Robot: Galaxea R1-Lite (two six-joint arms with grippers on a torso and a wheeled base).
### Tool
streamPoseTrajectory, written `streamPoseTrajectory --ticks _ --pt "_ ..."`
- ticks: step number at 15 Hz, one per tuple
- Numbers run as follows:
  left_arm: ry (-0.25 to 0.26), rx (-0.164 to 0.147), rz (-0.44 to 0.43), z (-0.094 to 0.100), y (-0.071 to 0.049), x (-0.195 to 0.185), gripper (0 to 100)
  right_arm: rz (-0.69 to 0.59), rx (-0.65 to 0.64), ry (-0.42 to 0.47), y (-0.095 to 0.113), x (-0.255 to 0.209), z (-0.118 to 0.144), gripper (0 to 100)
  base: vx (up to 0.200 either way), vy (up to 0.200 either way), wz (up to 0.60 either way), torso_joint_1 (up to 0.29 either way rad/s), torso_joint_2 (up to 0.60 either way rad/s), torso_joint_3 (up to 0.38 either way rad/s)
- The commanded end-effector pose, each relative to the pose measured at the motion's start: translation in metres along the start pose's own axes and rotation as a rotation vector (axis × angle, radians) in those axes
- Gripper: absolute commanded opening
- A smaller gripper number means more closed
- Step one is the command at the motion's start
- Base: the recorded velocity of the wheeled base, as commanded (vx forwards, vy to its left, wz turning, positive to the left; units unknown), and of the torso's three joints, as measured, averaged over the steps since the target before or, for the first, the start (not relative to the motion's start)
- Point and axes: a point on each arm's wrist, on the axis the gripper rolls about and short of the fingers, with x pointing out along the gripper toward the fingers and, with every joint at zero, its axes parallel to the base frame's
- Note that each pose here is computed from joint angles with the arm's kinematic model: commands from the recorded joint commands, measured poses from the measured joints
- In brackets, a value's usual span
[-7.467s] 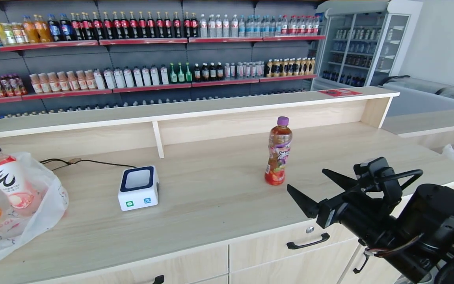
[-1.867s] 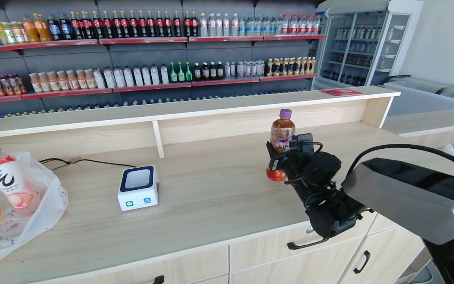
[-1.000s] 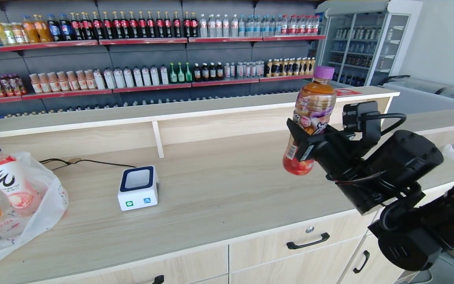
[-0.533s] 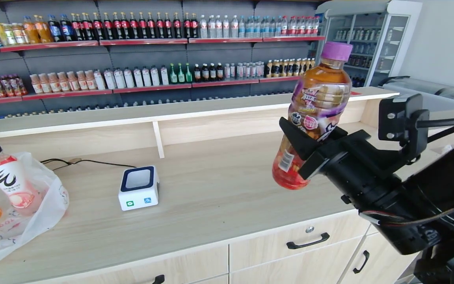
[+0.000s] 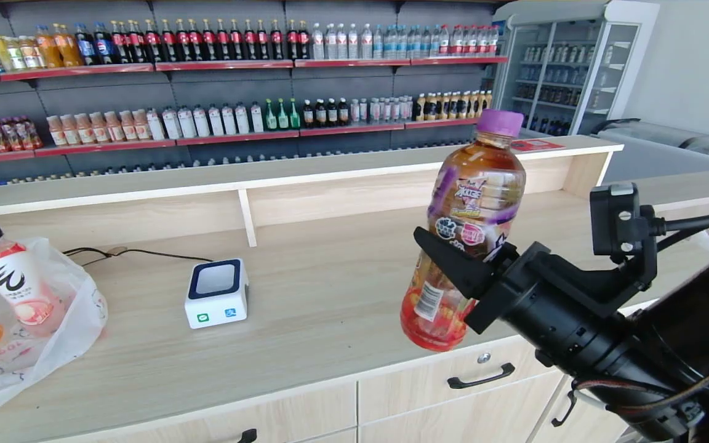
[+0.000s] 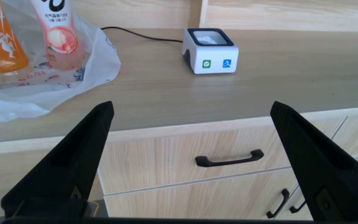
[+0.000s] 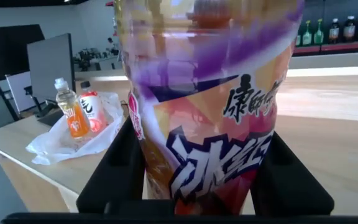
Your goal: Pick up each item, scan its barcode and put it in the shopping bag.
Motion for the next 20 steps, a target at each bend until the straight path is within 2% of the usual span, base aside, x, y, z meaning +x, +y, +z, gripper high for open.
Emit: streamPoseTrajectory --ticks 1,3,6,8,11,13,16,20 --pt "-0.001 0.0 0.001 0.0 0.0 0.0 100 0.042 0.03 0.004 0.012 -0.002 0.0 0 0.0 0.0 0.0 0.0 0.0 0.0" --pt "-0.001 0.0 0.001 0.0 0.0 0.0 100 0.111 0.092 -0.014 0.029 -0.004 0.006 0 0.0 0.0 0.0 0.0 0.0 0.0" --pt "-0.001 0.0 0.001 0.0 0.0 0.0 100 0.252 0.15 0.001 0.033 -0.01 0.013 0 0.0 0.0 0.0 0.0 0.0 0.0" --pt "-0.001 0.0 0.001 0.0 0.0 0.0 100 0.267 0.212 -0.004 0.035 -0.017 0.019 0 0.0 0.0 0.0 0.0 0.0 0.0" --pt "-0.001 0.0 -0.001 0.0 0.0 0.0 100 0.305 0.299 -0.058 0.042 -0.018 0.036 0 0.0 0.0 0.0 0.0 0.0 0.0" --pt "-0.001 0.0 -0.001 0.0 0.0 0.0 100 0.321 0.32 -0.068 0.046 -0.015 0.039 0 0.0 0.0 0.0 0.0 0.0 0.0" --pt "0.0 0.0 0.001 0.0 0.0 0.0 100 0.406 0.364 -0.053 0.068 -0.019 0.039 0 0.0 0.0 0.0 0.0 0.0 0.0" --pt "0.0 0.0 0.001 0.0 0.0 0.0 100 0.425 0.383 -0.109 0.071 -0.011 0.052 0 0.0 0.0 0.0 0.0 0.0 0.0"
